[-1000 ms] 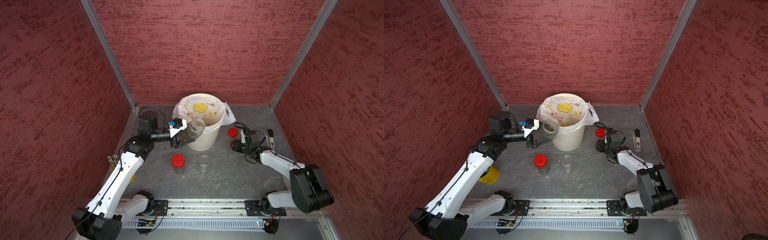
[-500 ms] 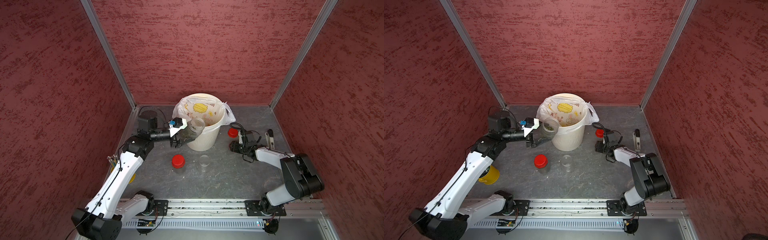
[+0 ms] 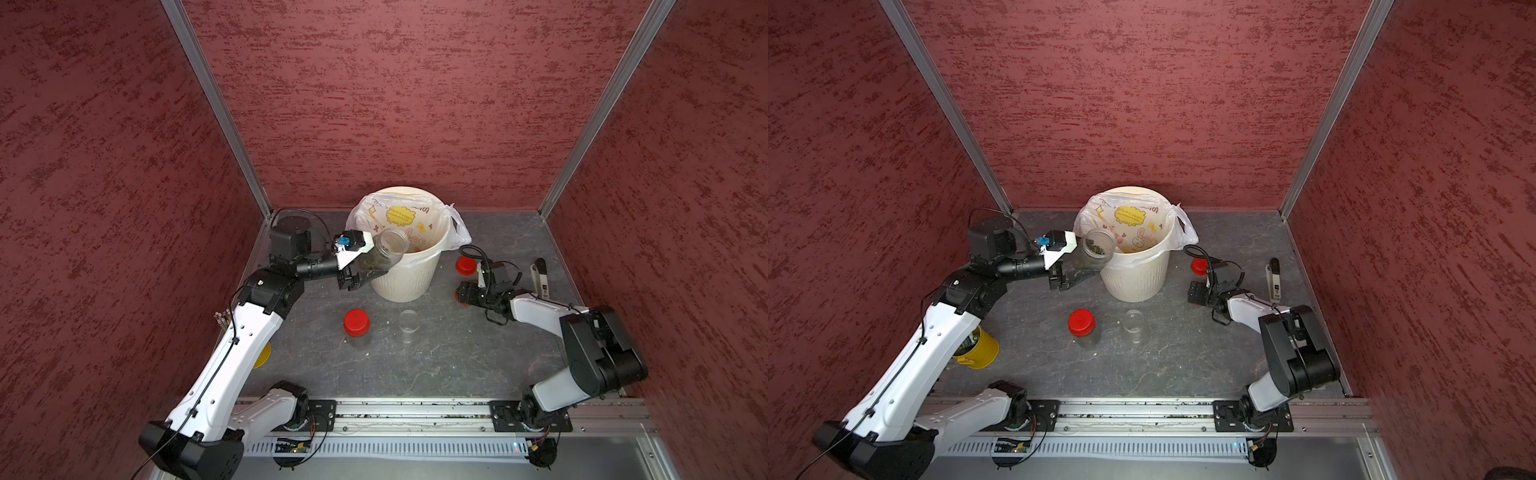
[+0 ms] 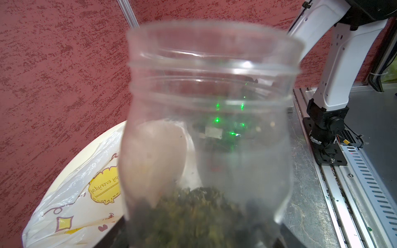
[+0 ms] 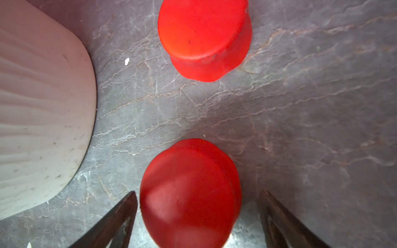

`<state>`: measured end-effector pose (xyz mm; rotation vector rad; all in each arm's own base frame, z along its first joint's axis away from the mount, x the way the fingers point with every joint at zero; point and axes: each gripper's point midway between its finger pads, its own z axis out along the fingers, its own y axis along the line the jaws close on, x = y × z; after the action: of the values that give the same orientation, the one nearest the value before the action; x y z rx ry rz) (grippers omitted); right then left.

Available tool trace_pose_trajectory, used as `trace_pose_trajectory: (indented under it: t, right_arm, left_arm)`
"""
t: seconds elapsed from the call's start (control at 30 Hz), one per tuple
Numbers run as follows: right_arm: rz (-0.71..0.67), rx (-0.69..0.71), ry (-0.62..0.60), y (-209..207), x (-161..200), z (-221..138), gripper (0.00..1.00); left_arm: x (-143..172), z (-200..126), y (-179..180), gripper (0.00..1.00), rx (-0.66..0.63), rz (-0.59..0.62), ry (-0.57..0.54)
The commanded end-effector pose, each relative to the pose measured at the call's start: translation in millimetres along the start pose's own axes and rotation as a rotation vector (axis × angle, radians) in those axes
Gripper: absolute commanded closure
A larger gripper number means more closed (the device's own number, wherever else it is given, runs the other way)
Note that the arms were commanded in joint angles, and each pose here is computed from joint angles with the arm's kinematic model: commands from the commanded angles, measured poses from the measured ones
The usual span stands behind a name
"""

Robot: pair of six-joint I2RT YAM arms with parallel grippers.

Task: Empty moldy tea leaves from jars
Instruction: Place the lid at the center of the board.

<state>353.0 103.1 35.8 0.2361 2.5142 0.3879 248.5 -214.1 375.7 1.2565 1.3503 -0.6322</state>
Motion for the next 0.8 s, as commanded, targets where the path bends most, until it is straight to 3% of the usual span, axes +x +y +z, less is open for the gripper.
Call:
trace_pose_trajectory:
  t: [0.0,0.37,0.77]
  right_arm:
    - [0.004,0.007,-0.065,4,-23,-11,0.07]
    - [-0.017,-0.02,-0.181,16,-51,-54,0.01]
    - [-0.041,-0.07,-0.288,30,-77,-96,0.01]
  left_arm:
    - [-7,-4,10,0.36,-0.046,0.032,0.005]
    - [1,-4,44,0.36,-0.188,0.061,0.115]
    - [15,-10,98,0.36,-0.349,0.223,0.422]
